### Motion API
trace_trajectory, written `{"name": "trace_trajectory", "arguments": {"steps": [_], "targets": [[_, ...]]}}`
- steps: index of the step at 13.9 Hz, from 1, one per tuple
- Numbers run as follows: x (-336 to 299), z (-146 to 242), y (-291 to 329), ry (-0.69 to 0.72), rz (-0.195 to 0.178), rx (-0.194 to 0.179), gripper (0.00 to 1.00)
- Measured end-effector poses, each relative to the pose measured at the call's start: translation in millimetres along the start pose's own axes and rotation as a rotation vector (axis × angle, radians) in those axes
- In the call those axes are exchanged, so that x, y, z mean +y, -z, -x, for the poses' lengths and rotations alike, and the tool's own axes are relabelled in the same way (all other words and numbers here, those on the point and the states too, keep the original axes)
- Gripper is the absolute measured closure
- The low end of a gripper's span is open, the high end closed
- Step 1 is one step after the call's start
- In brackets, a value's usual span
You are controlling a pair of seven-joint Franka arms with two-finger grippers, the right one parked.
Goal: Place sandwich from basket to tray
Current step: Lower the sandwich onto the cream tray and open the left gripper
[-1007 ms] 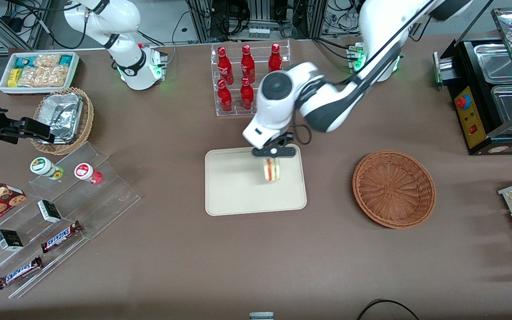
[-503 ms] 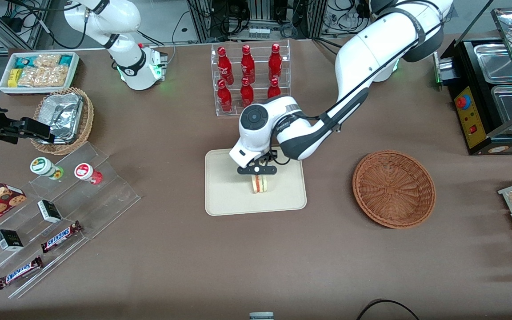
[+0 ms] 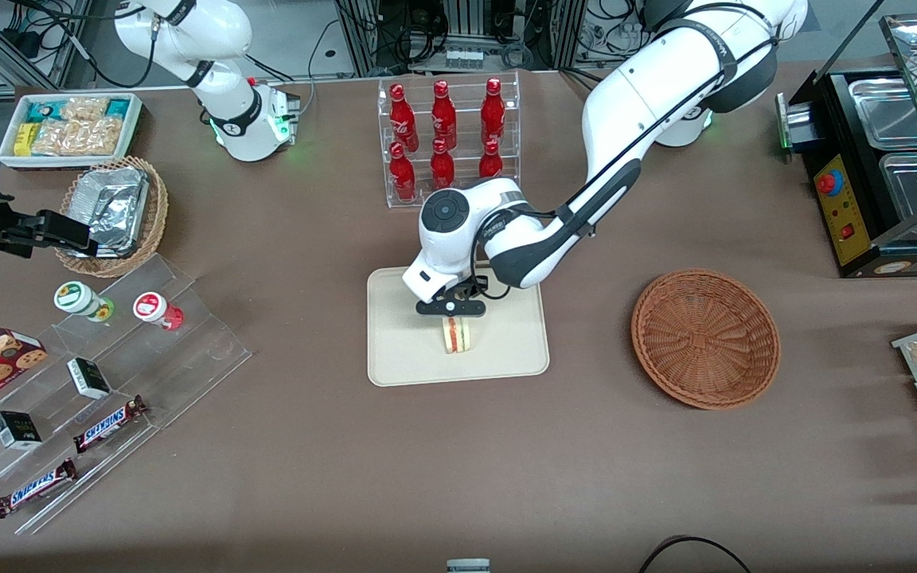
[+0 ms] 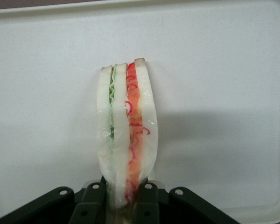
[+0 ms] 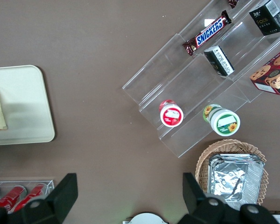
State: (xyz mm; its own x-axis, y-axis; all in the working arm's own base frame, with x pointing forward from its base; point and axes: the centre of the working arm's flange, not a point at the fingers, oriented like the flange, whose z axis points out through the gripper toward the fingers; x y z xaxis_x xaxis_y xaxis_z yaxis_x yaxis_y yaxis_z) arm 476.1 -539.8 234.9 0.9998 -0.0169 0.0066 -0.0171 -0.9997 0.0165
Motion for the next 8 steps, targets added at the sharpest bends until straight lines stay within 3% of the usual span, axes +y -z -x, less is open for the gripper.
{"name": "trace_trajectory", "arguments": {"steps": [1, 8], "targets": [[-1, -1, 0, 0.001, -0.001, 0.001, 0.75], [-3, -14, 19, 0.041, 0.007, 0.023, 0.07]]}}
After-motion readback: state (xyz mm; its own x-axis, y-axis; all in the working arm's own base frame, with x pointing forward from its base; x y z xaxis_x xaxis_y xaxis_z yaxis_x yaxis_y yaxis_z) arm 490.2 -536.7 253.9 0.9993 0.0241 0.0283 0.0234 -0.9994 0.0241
